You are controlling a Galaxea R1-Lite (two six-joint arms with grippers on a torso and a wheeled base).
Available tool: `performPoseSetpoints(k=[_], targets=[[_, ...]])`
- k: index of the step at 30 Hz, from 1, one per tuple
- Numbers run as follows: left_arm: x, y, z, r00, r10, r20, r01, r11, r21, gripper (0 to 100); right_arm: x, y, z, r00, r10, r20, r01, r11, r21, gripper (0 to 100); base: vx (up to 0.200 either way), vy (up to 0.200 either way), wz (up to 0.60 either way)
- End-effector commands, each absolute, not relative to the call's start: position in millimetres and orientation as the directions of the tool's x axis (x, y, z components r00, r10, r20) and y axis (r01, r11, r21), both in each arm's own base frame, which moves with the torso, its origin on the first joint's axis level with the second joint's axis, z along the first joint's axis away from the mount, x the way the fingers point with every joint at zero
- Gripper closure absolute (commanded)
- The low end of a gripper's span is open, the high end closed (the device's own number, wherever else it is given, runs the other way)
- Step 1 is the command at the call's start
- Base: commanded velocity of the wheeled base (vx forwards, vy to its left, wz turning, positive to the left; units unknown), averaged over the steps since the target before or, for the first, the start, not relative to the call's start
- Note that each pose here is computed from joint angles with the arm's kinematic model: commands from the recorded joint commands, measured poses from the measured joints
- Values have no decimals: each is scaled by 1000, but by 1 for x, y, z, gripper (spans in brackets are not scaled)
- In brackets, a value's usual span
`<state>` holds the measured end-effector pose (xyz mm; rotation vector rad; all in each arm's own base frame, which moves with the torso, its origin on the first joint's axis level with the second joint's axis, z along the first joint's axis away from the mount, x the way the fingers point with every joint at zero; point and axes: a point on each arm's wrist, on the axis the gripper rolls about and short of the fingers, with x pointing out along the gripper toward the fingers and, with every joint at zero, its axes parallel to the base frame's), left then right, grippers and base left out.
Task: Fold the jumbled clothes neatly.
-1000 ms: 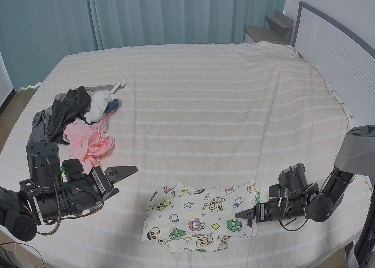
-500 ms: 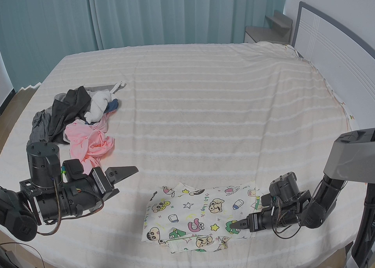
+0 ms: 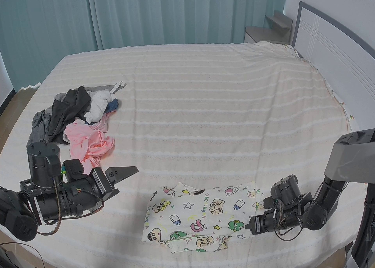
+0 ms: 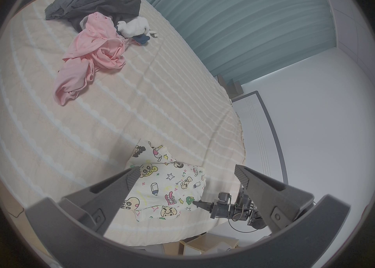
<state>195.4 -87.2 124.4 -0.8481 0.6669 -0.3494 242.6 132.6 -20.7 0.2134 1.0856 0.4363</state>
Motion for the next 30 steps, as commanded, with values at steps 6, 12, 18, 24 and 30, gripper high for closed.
performPoseSetpoints(k=[6, 12, 18, 24, 30], targets=[[196, -87, 124, 745, -533, -401, 24, 623, -782, 0, 235, 119, -8, 419, 435, -797, -237, 900, 367, 100, 0, 0, 0], [196, -87, 124, 745, -532, -402, 23, 623, -782, 0, 223, 101, -12, 393, 399, -829, -256, 913, 318, 100, 0, 0, 0], [196, -87, 124, 745, -532, -402, 23, 623, -782, 0, 218, 94, -17, 373, 382, -846, -282, 915, 289, 100, 0, 0, 0], [196, -87, 124, 745, -532, -402, 23, 623, -782, 0, 220, 94, -17, 377, 380, -844, -282, 916, 287, 100, 0, 0, 0], [199, -89, 117, 732, -527, -431, 1, 634, -774, 0, 222, 93, -9, 410, 385, -827, -280, 916, 288, 0, 0, 0, 0]])
